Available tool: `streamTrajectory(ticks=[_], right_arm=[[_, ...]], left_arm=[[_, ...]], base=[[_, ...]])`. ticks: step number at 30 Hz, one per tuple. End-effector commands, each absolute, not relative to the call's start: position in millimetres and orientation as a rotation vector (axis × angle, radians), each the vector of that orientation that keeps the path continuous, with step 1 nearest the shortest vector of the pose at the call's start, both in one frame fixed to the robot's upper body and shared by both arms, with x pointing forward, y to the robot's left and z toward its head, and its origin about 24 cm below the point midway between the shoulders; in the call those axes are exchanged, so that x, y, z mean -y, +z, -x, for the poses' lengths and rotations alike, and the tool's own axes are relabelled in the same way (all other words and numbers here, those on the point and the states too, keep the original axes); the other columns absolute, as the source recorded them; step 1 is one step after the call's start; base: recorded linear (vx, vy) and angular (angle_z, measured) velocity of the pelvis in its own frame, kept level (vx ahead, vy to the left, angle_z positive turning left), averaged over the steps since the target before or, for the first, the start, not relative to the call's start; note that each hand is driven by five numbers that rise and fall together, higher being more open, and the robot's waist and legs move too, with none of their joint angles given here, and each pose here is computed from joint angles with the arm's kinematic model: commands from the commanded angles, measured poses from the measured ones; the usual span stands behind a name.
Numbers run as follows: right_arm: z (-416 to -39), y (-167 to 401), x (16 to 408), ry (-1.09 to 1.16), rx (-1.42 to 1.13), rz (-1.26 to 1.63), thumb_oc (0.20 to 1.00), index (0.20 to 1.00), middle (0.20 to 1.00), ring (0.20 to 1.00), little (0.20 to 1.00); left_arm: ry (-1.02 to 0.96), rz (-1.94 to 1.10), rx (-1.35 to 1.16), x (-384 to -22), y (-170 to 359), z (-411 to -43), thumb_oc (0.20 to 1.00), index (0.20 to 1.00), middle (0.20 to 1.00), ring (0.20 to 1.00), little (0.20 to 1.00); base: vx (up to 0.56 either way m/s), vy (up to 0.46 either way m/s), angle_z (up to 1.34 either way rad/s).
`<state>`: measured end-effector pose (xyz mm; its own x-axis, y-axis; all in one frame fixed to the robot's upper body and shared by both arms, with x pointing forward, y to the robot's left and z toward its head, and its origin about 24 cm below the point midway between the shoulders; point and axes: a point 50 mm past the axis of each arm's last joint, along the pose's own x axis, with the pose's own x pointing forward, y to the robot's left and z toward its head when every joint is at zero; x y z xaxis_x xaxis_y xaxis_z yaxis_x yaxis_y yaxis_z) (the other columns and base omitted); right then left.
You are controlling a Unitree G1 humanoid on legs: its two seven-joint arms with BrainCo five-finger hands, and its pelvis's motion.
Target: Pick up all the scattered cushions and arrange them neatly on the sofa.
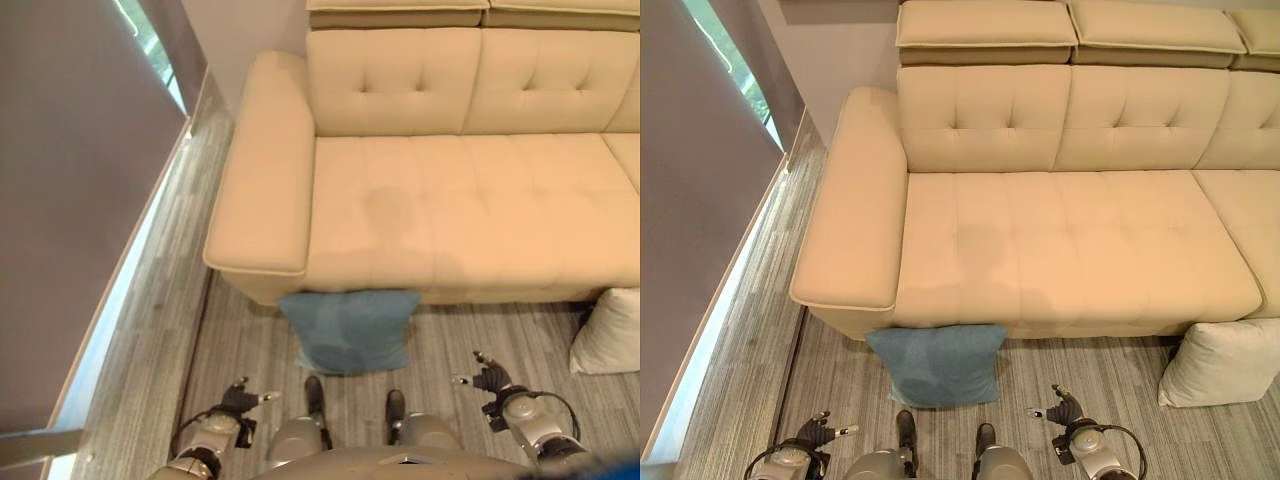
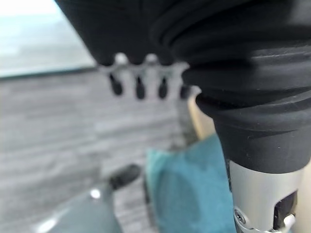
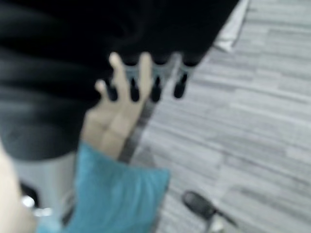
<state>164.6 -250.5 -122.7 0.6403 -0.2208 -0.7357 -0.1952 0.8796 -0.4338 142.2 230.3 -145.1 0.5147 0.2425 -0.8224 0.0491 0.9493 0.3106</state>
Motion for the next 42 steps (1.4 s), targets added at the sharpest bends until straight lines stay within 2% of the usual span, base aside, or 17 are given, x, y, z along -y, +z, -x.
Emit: streamTrajectory(ticks=[1,3,4,5,10,11,12,14,18,21,28,42], right_arm=[[-178.3,-115.1,248.1,-0.024,-0.816,0.512,1.0,1.0,1.0,1.0,1.0],[-181.6,-112.9,248.6,-0.042,-0.8,0.501,1.0,1.0,1.0,1.0,1.0],[-199.3,-100.9,249.5,-0.102,-0.721,0.467,1.0,1.0,1.0,1.0,1.0],[-199.4,-100.8,249.5,-0.103,-0.72,0.467,1.0,1.0,1.0,1.0,1.0],[-239.8,-69.0,254.4,-0.248,-0.545,0.425,1.0,1.0,1.0,1.0,1.0],[-257.3,-53.6,254.1,-0.29,-0.47,0.422,1.0,1.0,1.0,1.0,1.0],[-257.5,-53.5,254.1,-0.29,-0.469,0.422,1.0,1.0,1.0,1.0,1.0],[-285.9,-21.2,253.6,-0.363,-0.316,0.413,1.0,1.0,1.0,1.0,1.0],[-311.6,13.8,251.4,-0.415,-0.161,0.42,1.0,1.0,1.0,1.0,1.0],[-338.1,60.7,250.0,-0.476,0.017,0.408,1.0,1.0,1.0,1.0,1.0],[-357.9,101.5,247.9,-0.481,0.137,0.357,1.0,1.0,1.0,1.0,1.0],[-357.7,131.4,254.0,-0.426,0.261,0.32,1.0,1.0,1.0,1.0,1.0]], left_arm=[[0.177,-0.291,-0.954,-240.4,-134.3,-161.5,1.0,1.0,1.0,1.0,1.0],[0.19,-0.275,-0.915,-239.8,-129.3,-171.3,1.0,1.0,1.0,1.0,1.0],[0.23,-0.266,-0.806,-240.2,-113.7,-198.0,1.0,1.0,1.0,1.0,1.0],[0.23,-0.266,-0.805,-240.2,-113.6,-198.2,1.0,1.0,1.0,1.0,1.0],[0.314,-0.255,-0.574,-239.5,-74.1,-249.7,1.0,1.0,1.0,1.0,1.0],[0.333,-0.255,-0.486,-238.1,-56.4,-268.5,1.0,1.0,1.0,1.0,1.0],[0.333,-0.255,-0.485,-238.1,-56.3,-268.7,1.0,1.0,1.0,1.0,1.0],[0.354,-0.241,-0.372,-235.5,-30.8,-292.6,1.0,1.0,1.0,1.0,1.0],[0.351,-0.241,-0.262,-229.6,-4.1,-315.0,1.0,1.0,1.0,1.0,1.0],[0.346,-0.243,-0.126,-224.9,36.0,-342.6,1.0,1.0,1.0,1.0,1.0],[0.352,-0.21,0.002,-226.3,80.6,-365.6,1.0,1.0,1.0,1.0,1.0],[0.353,-0.279,0.122,-227.0,123.4,-380.1,1.0,1.0,1.0,1.0,1.0]], base=[[-0.05,-0.051,0.3],[-0.13,-0.051,0.23],[-0.18,-0.026,0.17],[-0.27,-0.035,0.15],[-0.13,0.004,0.16],[-0.03,0.021,0.01],[-0.05,0.034,0.03],[-0.09,0.04,0.08],[-0.06,0.034,-0.04],[-0.01,0.047,0.0],[0.06,0.021,-0.03],[0.05,-0.022,-0.04]])
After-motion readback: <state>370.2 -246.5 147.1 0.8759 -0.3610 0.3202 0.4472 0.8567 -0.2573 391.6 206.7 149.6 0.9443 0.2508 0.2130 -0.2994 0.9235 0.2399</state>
